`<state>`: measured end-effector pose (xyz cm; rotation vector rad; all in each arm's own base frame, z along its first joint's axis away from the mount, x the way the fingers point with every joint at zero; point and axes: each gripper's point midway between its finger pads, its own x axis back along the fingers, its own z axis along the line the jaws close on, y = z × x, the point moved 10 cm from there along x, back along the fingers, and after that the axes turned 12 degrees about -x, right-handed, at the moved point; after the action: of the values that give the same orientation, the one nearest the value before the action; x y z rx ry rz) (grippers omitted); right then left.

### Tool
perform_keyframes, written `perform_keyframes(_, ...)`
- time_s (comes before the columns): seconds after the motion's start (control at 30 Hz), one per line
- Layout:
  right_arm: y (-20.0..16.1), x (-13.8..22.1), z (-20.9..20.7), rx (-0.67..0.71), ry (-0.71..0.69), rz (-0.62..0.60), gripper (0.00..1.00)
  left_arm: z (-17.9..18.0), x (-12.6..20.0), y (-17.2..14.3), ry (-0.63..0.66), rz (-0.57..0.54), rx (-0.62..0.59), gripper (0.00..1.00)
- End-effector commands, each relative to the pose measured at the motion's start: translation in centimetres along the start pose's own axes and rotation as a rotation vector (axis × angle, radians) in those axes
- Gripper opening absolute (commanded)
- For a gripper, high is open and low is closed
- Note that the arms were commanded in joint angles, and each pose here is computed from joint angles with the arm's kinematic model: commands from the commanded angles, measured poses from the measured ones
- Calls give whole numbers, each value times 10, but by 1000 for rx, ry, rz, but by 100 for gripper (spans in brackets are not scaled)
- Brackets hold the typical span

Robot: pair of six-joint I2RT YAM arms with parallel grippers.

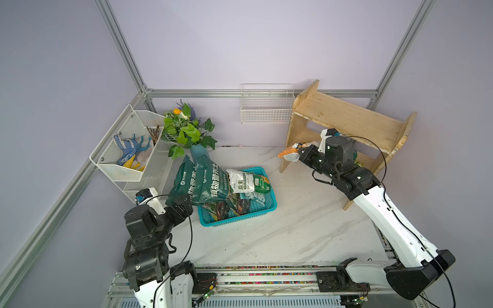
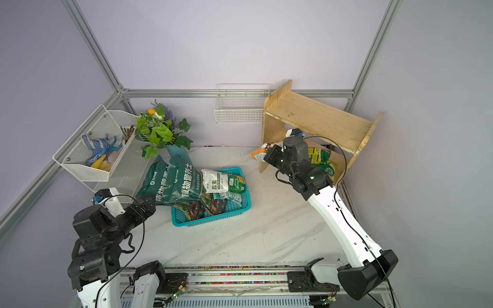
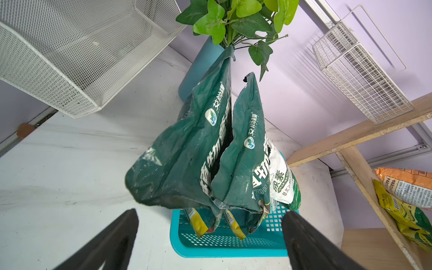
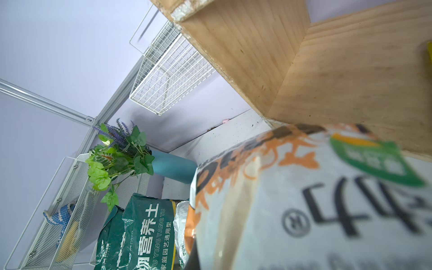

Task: Take down the fertilizer bag from the shelf
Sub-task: Pick up the fertilizer bag from the shelf.

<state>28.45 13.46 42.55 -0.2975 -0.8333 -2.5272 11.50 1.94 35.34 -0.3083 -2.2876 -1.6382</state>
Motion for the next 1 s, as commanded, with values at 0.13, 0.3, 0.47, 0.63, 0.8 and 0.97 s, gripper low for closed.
perform_keyframes(0.13, 3, 32, 42, 8, 178, -76, 0, 0, 1, -2, -4, -5, -2, 100)
perform_keyframes(0.3, -11, 36, 48, 20, 161, -27, 0, 0, 1, -2, -7, -6, -2, 100)
perform_keyframes(0.47, -33, 40, 40, -1, 214, 28, 0, 0, 1, -2, -4, -8, -3, 100)
perform_keyframes(0.63, -47, 38, 52, 29, 202, 62, 0, 0, 1, -2, -5, -9, -1, 100)
perform_keyframes(0.8, -76, 34, 54, 22, 198, 80, 0, 0, 2, -2, -7, -10, -3, 99)
perform_keyframes(0.97, -98, 38, 53, 9, 214, 70, 0, -1, 2, -2, -6, -11, -4, 100)
